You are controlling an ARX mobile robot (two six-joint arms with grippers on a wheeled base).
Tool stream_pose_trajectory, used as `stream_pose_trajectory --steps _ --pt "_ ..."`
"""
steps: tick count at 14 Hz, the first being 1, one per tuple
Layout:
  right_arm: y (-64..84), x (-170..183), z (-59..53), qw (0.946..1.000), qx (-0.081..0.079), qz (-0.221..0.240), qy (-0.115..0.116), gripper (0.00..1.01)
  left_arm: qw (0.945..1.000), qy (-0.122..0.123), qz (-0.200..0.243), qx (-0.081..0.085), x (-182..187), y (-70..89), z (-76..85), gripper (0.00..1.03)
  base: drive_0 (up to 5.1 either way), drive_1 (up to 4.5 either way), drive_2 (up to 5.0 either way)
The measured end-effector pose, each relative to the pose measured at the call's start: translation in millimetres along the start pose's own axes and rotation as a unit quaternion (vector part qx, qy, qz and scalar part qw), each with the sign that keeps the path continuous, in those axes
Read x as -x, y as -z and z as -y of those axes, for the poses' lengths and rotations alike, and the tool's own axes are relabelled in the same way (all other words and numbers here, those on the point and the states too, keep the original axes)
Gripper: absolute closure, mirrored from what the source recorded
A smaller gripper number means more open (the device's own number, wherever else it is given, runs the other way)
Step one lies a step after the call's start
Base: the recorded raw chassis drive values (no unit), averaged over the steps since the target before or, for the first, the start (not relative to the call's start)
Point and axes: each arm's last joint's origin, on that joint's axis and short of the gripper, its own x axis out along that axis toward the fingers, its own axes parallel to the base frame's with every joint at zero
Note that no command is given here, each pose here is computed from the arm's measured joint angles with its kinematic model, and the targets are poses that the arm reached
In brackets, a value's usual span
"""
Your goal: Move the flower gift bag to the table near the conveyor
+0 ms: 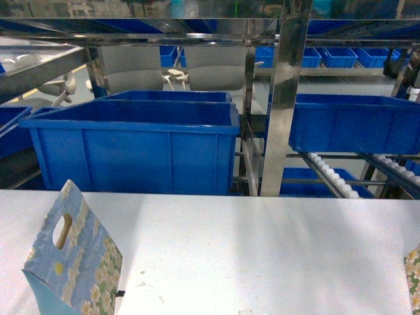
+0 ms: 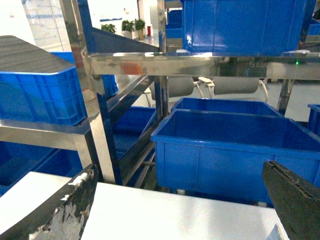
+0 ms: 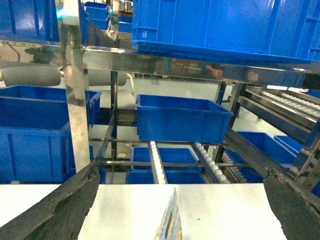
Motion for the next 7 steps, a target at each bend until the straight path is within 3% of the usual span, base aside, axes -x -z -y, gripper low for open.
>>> stream_pose_trajectory --steps 2,3,4,5,6,7 --pt "0.0 0 0.0 1.0 0.0 0.0 0.0 0.03 1.0 0.001 -0.001 0.001 0 -0.2 0.1 0.05 0.0 0.0 0.0" --pt "2.9 0 3.4 0.9994 -0.012 0.005 -0.033 0.13 0.9997 0.024 0.002 0.006 0 -0.2 0.0 0.09 0.0 0.0 0.0" --pt "12.6 0 9.1 0.9986 -0.02 0.009 -0.048 0.25 0.9971 0.072 0.015 0.015 3 1.7 1.3 0.21 0.0 0.0 0.0" --pt "24.7 -1 13.8 0.998 -0.024 0.007 -0.058 0.41 0.9941 0.106 0.013 0.02 9 14.5 7.5 0.36 0.0 0.0 0.0" --pt "34.6 -2 16.2 0.9975 -0.023 0.003 -0.067 0.53 0.9928 0.117 0.01 0.023 12 23.8 11.7 0.48 0.0 0.0 0.0" --pt "42.8 -3 19.2 0.9975 -0.023 0.002 -0.067 0.65 0.9933 0.113 0.008 0.024 14 30.4 13.1 0.61 0.0 0.0 0.0"
